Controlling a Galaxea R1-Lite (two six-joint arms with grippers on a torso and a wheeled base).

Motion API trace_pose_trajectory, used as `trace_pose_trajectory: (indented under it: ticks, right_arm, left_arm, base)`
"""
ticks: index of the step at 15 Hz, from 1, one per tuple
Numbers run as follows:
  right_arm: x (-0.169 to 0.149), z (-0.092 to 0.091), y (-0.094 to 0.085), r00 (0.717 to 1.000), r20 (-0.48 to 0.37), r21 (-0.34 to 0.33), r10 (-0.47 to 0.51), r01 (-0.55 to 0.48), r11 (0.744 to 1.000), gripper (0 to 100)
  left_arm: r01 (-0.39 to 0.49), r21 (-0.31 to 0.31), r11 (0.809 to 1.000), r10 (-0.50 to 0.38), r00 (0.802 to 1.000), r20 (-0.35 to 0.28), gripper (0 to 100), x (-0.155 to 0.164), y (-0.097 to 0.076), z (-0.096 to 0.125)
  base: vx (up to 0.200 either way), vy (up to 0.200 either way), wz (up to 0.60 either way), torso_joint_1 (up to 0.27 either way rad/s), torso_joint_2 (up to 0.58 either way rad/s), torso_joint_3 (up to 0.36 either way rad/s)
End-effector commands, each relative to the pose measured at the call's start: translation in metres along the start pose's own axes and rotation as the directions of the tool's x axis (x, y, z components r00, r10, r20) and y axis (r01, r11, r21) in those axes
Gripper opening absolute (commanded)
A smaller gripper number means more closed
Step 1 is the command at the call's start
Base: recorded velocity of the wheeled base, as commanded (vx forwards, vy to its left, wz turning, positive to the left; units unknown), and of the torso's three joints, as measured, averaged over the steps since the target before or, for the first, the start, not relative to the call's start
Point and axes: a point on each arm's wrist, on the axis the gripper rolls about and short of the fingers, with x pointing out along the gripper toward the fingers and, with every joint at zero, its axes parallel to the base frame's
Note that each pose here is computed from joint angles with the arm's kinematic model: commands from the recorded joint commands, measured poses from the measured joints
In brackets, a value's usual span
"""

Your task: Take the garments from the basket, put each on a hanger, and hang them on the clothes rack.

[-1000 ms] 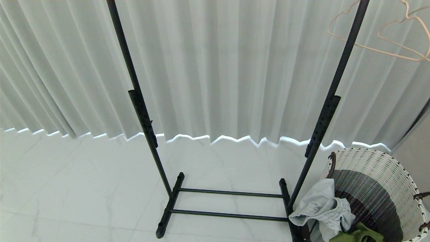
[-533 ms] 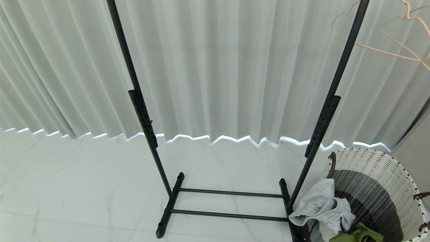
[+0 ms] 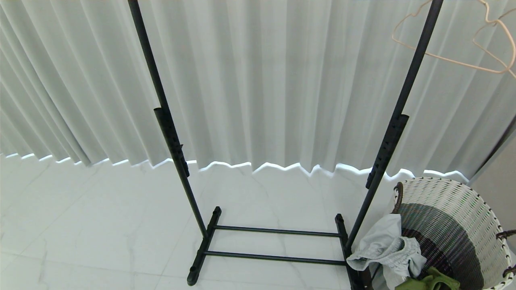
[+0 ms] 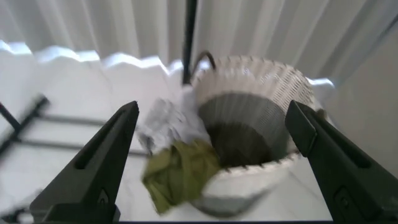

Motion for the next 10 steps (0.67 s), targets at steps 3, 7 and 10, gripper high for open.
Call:
trace_pose_trajectory:
  ticks: [3,7,10]
  right_arm:
    - [0.064,0.026,-0.006,0.896,-0.433,-0.213,-0.095,0.001,0.977,100]
    - [0.101,0.009,-0.009,0.751,-0.652,-0.319,-0.104,-0.147,0.936,100]
    - [0.13,-0.003,-0.011,0.688,-0.72,-0.342,-0.092,-0.236,0.909,100]
  left_arm:
    - [-0.001,-0.001,1.0,0.001,1.0,0.0,100,0.0,0.0,0.0]
    - [-0.001,0.001,1.0,0.001,1.0,0.0,100,0.0,0.0,0.0]
    - [-0.001,-0.001,1.0,0.001,1.0,0.0,100,0.0,0.0,0.0]
  base:
    - [0.0,0.0,0.0,0.0,0.0,0.0]
    - [0.0,0.0,0.0,0.0,0.0,0.0]
    - [0.0,0.0,0.0,0.0,0.0,0.0]
